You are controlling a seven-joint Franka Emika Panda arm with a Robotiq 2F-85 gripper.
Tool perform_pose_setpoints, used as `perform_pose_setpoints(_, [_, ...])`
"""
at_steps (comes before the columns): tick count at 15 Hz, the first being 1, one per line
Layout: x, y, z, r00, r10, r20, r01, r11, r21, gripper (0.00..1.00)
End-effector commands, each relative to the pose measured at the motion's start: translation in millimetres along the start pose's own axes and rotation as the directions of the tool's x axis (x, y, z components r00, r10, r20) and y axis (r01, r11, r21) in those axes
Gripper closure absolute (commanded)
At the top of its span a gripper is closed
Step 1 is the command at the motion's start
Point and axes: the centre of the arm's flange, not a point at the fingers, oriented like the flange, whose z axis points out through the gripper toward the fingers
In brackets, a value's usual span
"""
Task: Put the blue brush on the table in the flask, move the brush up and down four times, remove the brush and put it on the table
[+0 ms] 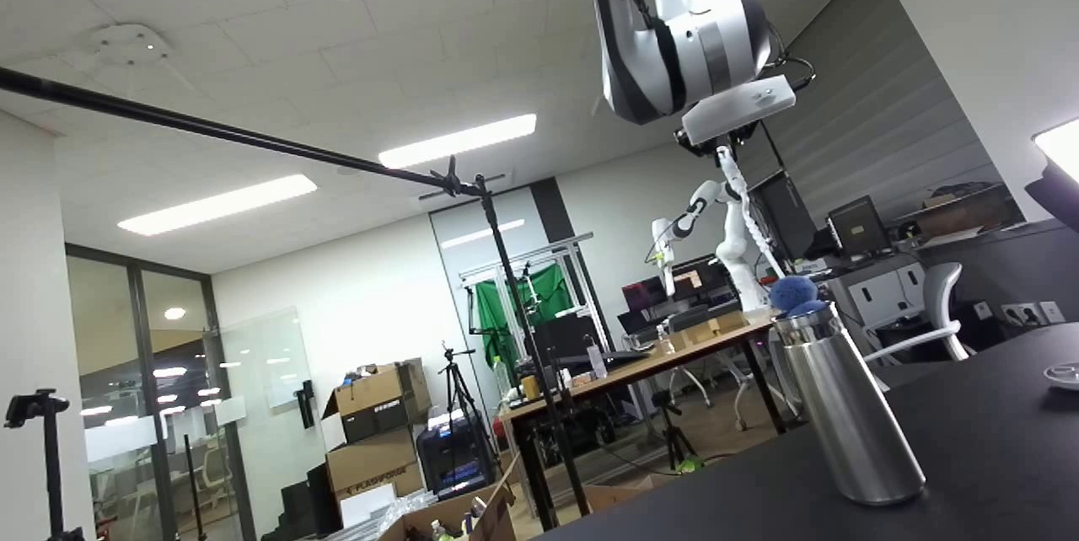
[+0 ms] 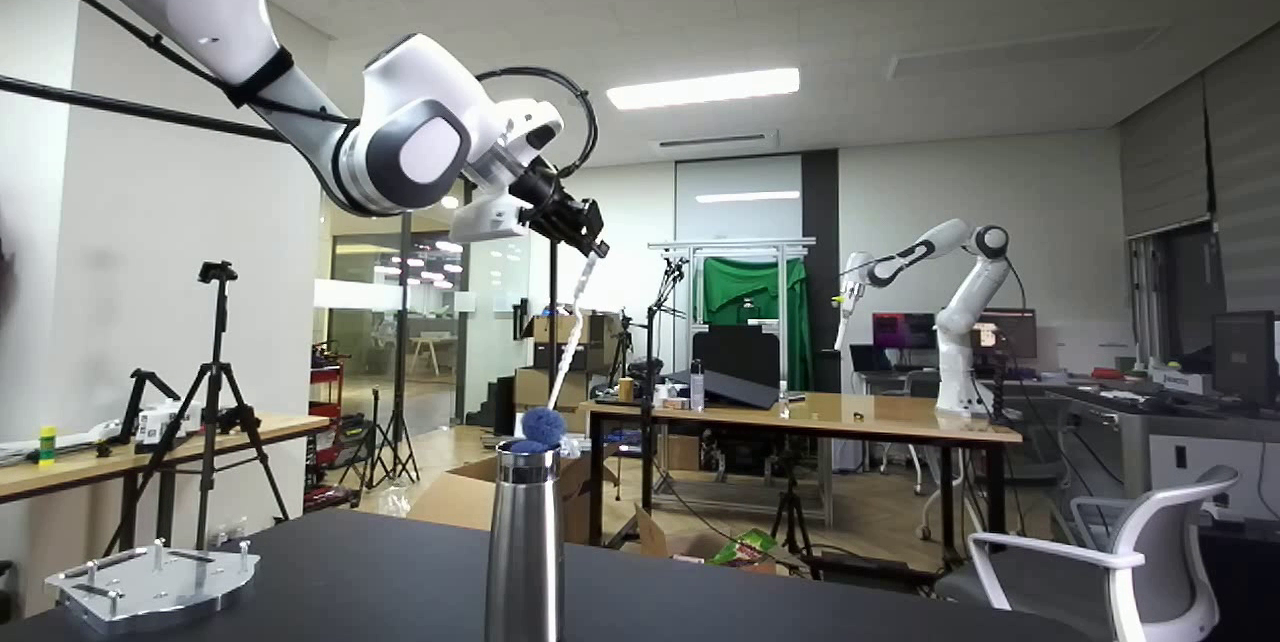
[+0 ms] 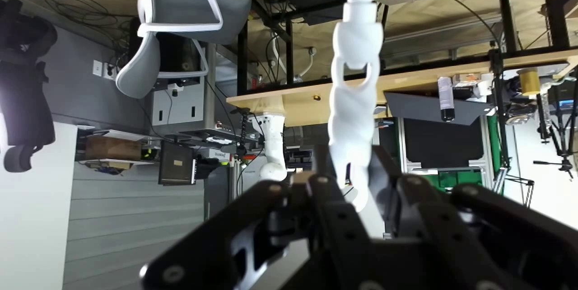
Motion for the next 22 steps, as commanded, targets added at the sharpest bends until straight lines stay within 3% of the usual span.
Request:
perform_pose_setpoints(1, [-1,3,7,0.999,0.038,0.017,-0.038,0.999,0.022,0.94])
perform_pose_setpoints(16, [-28,16,37,0.995,0.052,0.087,-0.051,0.999,-0.007,0.94])
perform_pose_setpoints(17, [-29,16,37,0.995,0.053,0.09,-0.052,0.999,-0.009,0.5])
perform_pose_setpoints(18, [-29,17,38,0.994,0.055,0.091,-0.055,0.998,-0.01,0.49])
perform_pose_setpoints(22, [-28,18,37,0.994,0.059,0.091,-0.058,0.998,-0.012,0.23])
